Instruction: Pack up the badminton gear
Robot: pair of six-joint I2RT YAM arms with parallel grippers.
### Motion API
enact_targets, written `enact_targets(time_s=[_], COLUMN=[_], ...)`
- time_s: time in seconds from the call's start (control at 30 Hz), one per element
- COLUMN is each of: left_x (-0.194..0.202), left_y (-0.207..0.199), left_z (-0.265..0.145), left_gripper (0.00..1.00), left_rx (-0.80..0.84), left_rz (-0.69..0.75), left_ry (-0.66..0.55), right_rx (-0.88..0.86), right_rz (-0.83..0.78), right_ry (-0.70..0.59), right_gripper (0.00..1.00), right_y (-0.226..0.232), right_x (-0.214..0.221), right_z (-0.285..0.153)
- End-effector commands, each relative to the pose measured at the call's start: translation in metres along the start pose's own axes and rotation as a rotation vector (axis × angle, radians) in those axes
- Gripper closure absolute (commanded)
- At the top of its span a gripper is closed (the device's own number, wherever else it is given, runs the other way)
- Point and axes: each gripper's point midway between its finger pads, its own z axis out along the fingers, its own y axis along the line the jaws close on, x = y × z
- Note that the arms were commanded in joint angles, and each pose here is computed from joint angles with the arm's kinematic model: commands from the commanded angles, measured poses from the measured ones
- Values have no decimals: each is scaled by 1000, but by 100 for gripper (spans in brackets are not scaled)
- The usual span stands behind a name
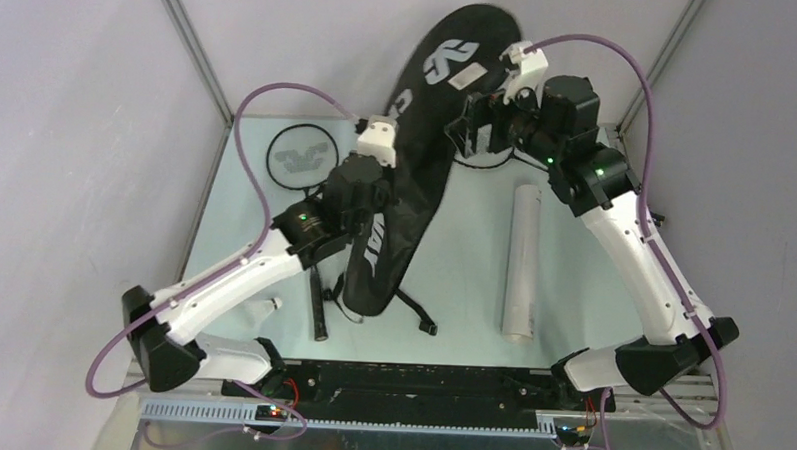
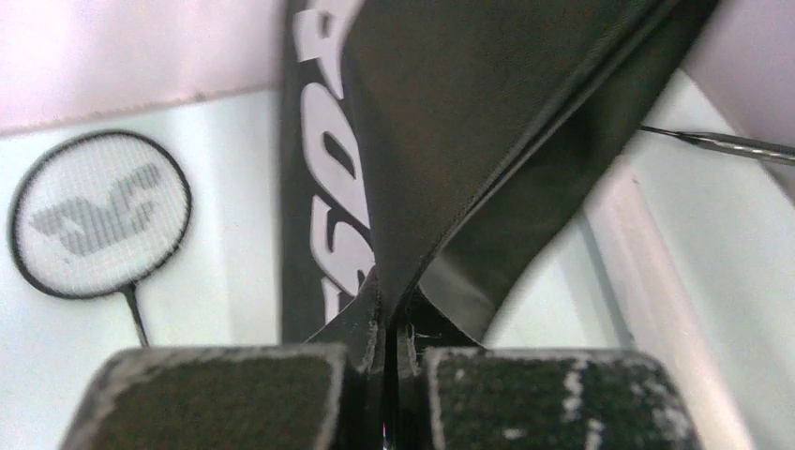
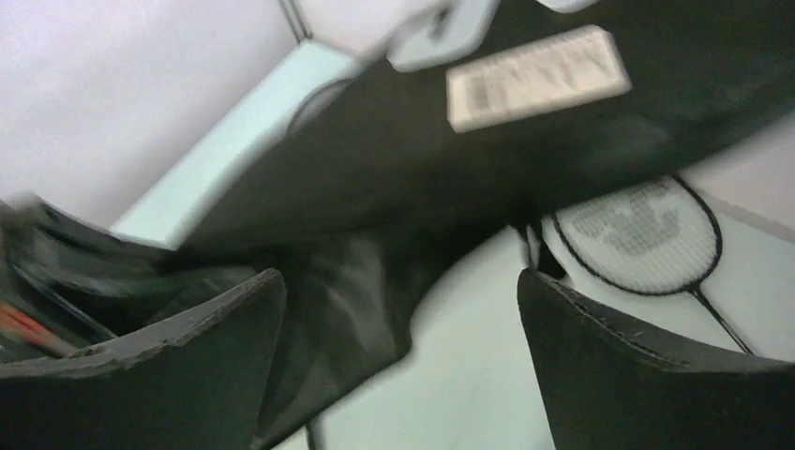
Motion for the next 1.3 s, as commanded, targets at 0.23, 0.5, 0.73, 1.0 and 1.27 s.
enact_targets(time_s=[0.23,0.5,0.73,1.0,1.27], left_x=[-38,41,114,154,177], left_y=[15,16,23,23,22], left_z=[-56,-40,-6,30,40], left_gripper=[100,100,100,100,100], left_rx=[116,70,54,102,149], left_rz=[-383,-445,-540,-531,-473], left_ry=[98,233,382,473,516], right_rx=[-222,21,66,206,397], right_rz=[-40,-56,-176,-153,166], right_ry=[3,98,168,490,666], right_gripper=[1,1,1,1,1], right_y=[19,-37,-117,-283,-432], right_x=[65,108,121,174,240], right_z=[-74,-68,-50,-35,-27])
